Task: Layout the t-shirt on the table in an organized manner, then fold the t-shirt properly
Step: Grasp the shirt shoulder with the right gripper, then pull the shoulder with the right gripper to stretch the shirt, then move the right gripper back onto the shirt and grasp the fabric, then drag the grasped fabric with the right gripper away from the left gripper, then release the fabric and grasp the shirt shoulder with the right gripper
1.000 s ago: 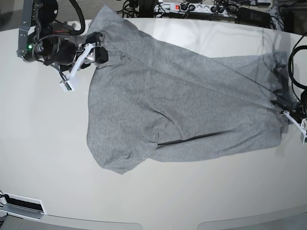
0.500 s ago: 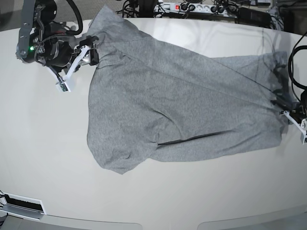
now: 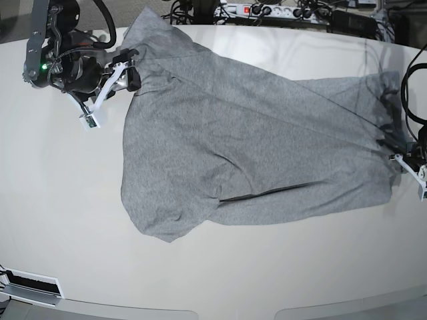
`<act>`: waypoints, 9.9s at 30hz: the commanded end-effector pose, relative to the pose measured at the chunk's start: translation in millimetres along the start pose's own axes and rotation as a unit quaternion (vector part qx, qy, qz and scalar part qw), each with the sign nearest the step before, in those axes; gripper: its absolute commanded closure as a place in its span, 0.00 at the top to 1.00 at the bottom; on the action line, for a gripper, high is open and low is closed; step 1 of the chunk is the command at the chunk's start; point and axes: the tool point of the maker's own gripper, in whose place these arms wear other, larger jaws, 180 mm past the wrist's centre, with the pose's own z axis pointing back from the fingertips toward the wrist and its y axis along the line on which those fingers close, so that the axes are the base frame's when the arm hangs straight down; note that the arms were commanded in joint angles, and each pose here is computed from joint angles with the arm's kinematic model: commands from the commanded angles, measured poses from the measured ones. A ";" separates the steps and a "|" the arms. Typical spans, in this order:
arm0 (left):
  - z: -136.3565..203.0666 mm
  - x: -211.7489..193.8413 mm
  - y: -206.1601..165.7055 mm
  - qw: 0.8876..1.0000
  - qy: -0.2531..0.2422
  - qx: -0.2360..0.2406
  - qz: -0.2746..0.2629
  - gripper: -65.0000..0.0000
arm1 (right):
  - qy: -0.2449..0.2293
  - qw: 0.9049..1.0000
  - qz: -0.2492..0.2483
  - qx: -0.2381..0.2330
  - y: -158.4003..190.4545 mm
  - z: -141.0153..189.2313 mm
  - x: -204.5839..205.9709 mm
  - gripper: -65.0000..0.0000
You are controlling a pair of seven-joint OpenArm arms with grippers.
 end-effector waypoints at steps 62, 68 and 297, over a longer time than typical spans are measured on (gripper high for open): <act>6.5 17.5 21.7 0.999 -0.022 0.024 -0.002 0.00 | 0.006 0.990 -0.103 -0.100 -100.6 66.2 20.9 0.00; 6.4 18.2 20.3 0.999 -0.024 0.021 0.003 0.00 | -0.011 0.983 -0.163 -0.079 -101.8 76.8 18.1 0.00; 11.1 11.7 -32.3 0.992 -0.019 -0.125 -0.004 0.00 | 0.020 0.975 0.171 0.143 43.1 45.7 62.3 0.06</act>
